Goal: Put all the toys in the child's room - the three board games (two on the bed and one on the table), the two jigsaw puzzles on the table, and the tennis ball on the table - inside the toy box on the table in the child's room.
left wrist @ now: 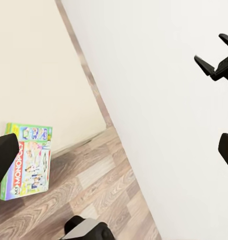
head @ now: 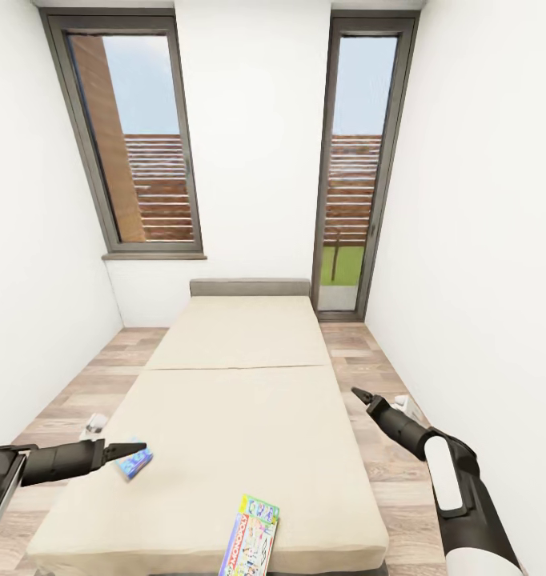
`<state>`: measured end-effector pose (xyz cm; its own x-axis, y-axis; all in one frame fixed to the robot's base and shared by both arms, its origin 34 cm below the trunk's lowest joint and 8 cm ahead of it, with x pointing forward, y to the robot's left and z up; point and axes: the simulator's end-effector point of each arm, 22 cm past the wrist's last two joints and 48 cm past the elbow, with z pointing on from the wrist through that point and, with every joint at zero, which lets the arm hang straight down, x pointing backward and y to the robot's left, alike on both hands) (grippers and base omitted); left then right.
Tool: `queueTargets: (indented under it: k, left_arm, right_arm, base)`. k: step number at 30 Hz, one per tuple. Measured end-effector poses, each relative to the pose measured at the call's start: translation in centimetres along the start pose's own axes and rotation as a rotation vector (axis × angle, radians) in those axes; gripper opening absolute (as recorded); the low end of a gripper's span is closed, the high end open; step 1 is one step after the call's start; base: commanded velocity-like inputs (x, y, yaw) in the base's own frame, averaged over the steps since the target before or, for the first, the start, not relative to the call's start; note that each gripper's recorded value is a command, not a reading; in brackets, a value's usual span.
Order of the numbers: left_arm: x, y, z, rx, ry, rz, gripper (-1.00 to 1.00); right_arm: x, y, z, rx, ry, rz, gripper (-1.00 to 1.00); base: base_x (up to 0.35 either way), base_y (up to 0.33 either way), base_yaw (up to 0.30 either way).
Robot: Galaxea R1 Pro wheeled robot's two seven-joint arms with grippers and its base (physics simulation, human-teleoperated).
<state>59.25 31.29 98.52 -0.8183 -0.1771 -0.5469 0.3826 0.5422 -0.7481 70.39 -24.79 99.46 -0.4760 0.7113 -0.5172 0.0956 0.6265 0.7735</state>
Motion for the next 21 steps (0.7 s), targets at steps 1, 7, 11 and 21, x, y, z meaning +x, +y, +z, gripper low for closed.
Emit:
queueTargets:
  k: [1,7,11,21]
  left_arm:
    - [-0.1,-0.1,0.0,0.003,-0.005,-0.001,1.00]
    - [0.0,-0.2,1.0,0.024,-0.015,-0.007,1.00]
    - [0.3,-0.3,2.0,0.042,-0.017,-0.012,1.00]
    - [-0.7,0.3,1.5,0.060,-0.085,-0.153,1.00]
  right_arm:
    - [0.0,-0.1,0.0,0.006,0.001,-0.001,1.00]
    - [0.2,-0.5,0.3,0.017,0.006,-0.004,1.00]
    - [0.6,-0.6,0.6,0.014,0.013,-0.008,1.00]
    - [2.3,0.6,1.8,-0.011,0.052,-0.056,1.00]
  base:
    - [0.000,0.000,0.000]
    - [0.000,0.000,0.000]
    - [0.000,0.000,0.000]
    - [0.000,0.000,0.000]
